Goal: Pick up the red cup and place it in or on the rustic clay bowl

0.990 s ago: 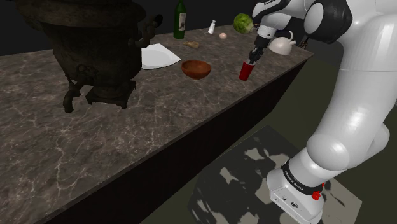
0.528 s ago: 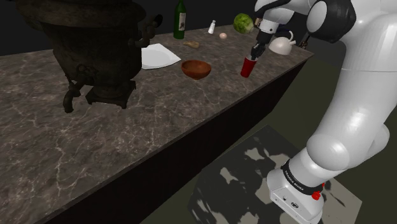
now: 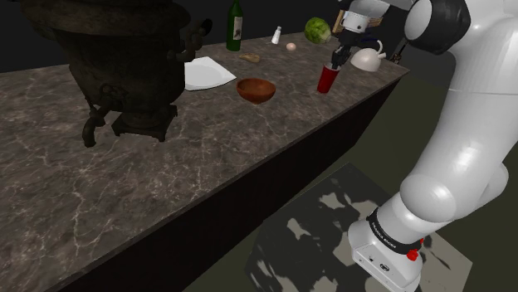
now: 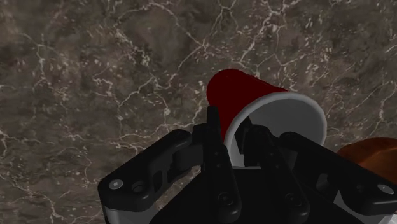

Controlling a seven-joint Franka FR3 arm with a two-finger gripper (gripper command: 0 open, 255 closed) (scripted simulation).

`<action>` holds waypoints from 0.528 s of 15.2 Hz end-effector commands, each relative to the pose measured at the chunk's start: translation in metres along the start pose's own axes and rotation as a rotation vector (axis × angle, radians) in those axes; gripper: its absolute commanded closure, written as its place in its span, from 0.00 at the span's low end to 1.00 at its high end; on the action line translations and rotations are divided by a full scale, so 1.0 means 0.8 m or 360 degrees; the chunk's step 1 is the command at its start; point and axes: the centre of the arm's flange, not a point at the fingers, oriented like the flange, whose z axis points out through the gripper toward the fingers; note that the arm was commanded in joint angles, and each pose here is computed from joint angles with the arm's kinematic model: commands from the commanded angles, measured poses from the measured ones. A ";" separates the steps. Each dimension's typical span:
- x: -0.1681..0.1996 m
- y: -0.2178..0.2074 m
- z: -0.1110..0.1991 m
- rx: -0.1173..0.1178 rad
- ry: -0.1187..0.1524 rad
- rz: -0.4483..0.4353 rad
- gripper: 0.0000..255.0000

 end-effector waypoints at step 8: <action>-0.002 -0.009 -0.059 0.0000 0.0000 0.0000 1.00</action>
